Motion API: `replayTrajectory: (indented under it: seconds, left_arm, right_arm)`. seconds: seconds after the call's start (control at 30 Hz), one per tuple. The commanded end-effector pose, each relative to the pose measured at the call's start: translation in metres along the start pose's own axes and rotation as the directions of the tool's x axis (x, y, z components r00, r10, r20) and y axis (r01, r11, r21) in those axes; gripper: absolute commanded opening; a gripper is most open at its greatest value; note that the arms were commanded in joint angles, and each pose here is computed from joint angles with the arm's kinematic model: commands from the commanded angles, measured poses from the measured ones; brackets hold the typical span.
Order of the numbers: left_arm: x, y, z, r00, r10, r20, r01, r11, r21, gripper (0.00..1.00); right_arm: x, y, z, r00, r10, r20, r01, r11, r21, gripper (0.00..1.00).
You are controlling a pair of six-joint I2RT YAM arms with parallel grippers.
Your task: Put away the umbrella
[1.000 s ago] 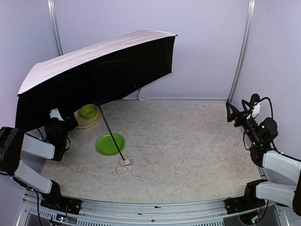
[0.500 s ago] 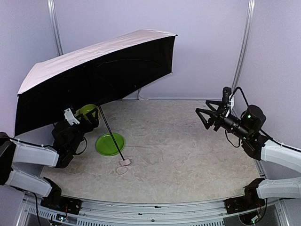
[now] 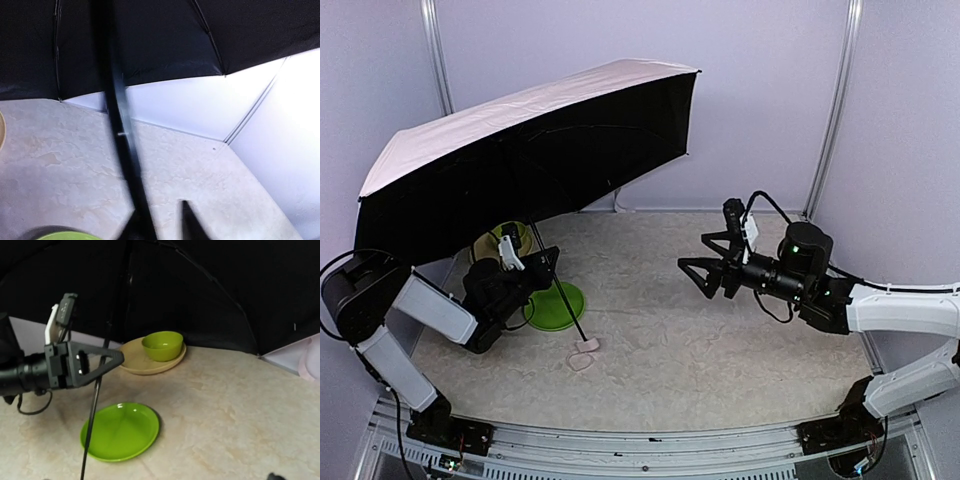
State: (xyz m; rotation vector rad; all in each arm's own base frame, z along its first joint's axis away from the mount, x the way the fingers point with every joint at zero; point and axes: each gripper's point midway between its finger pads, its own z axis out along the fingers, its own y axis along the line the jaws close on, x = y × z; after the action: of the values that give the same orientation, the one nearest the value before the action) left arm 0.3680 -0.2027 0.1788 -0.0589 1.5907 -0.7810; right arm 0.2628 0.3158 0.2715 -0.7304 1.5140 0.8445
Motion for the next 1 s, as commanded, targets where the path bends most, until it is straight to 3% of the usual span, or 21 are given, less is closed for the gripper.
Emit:
replayTrajectory:
  seconds: [0.0, 0.2, 0.57, 0.73, 0.97]
  left_arm:
    - [-0.004, -0.015, -0.006, 0.999, 0.029, 0.030, -0.030, 0.999, 0.029, 0.00]
    - [-0.006, -0.086, -0.012, 0.977, 0.209, 0.041, -0.212, 0.972, 0.098, 0.00]
    - [-0.039, -0.208, -0.062, 0.997, 0.037, 0.066, -0.054, 0.962, 0.266, 0.00]
    - [-0.045, -0.261, -0.087, 0.997, 0.037, 0.064, -0.060, 0.913, 0.405, 0.00]
    - [-0.044, -0.292, -0.119, 0.996, 0.076, 0.053, -0.093, 0.855, 0.510, 0.00]
  right_arm:
    - [-0.021, 0.014, 0.006, 0.998, -0.032, 0.047, 0.032, 0.999, 0.002, 0.91]
    - [-0.032, 0.026, 0.028, 1.000, -0.004, 0.011, 0.004, 0.999, 0.032, 0.89]
    - [-0.125, 0.103, 0.078, 0.980, 0.045, 0.193, -0.023, 0.993, -0.117, 0.86]
    - [-0.152, 0.124, 0.086, 0.969, 0.040, 0.243, -0.003, 0.989, -0.151, 0.87]
    - [-0.184, 0.149, 0.072, 0.953, 0.019, 0.304, 0.047, 0.977, -0.208, 0.83]
